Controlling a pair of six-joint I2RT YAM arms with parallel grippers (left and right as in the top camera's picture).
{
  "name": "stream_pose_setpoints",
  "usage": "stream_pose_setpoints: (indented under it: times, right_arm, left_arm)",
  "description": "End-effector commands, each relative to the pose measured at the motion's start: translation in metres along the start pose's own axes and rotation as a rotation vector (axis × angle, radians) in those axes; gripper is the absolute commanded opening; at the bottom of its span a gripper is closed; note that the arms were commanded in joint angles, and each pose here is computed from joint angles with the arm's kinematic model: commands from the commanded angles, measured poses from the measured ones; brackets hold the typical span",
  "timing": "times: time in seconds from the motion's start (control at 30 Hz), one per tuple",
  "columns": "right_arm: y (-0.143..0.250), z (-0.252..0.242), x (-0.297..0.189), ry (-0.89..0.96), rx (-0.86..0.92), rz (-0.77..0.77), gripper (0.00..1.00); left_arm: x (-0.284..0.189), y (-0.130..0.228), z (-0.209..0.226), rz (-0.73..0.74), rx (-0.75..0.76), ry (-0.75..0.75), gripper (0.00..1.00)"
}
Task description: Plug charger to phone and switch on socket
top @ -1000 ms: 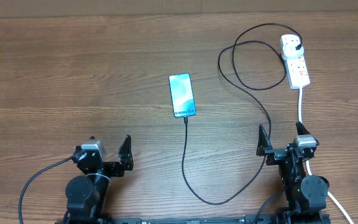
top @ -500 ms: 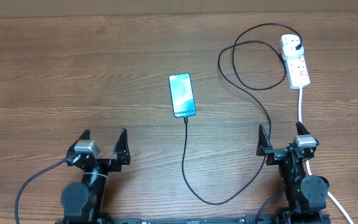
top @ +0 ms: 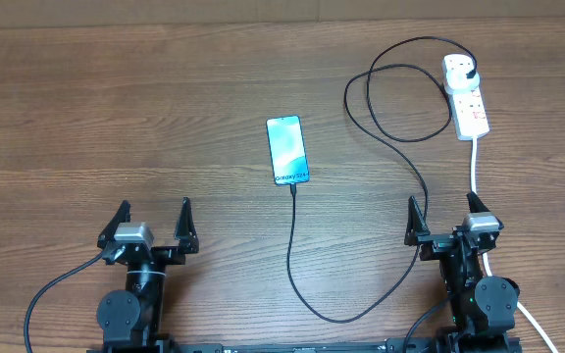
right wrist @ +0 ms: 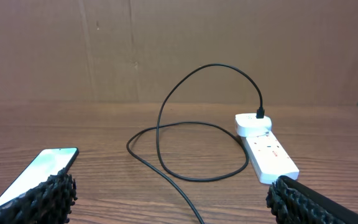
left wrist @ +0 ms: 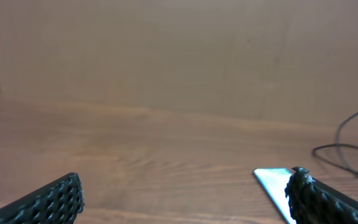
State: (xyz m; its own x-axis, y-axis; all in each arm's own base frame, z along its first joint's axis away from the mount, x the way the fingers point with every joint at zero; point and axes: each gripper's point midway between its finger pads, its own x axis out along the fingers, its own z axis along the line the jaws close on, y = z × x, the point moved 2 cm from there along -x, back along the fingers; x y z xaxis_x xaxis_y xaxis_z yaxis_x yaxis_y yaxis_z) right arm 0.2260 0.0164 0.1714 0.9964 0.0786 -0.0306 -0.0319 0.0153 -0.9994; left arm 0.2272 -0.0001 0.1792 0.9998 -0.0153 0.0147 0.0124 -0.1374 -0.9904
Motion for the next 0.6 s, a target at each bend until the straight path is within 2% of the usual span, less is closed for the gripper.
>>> stream_pose_setpoints:
  times: [0.0, 0.03, 0.4, 0.57]
  right_arm:
    - [0.0013, -0.0016, -0.0001, 0.009, -0.005, -0.007, 1.0]
    - [0.0013, -0.0016, -0.0001, 0.009, -0.005, -0.007, 1.0]
    - [0.0013, -0.0016, -0.0001, 0.009, -0.005, -0.007, 1.0]
    - [0.0013, -0.0016, -0.0001, 0.009, -0.005, -0.007, 1.0]
  left_arm:
    - [-0.0016, 0.0141, 0.0158, 0.056, 0.009, -0.082, 1.0]
    - [-0.0024, 0.0211, 0.0193, 0.087, 0.008, -0.099, 0.99]
    - [-0.0021, 0.0199, 0.0175, 0.082, 0.008, -0.087, 0.99]
    - [-0.0023, 0.02, 0.0189, 0.088, 0.123, -0.091, 1.0]
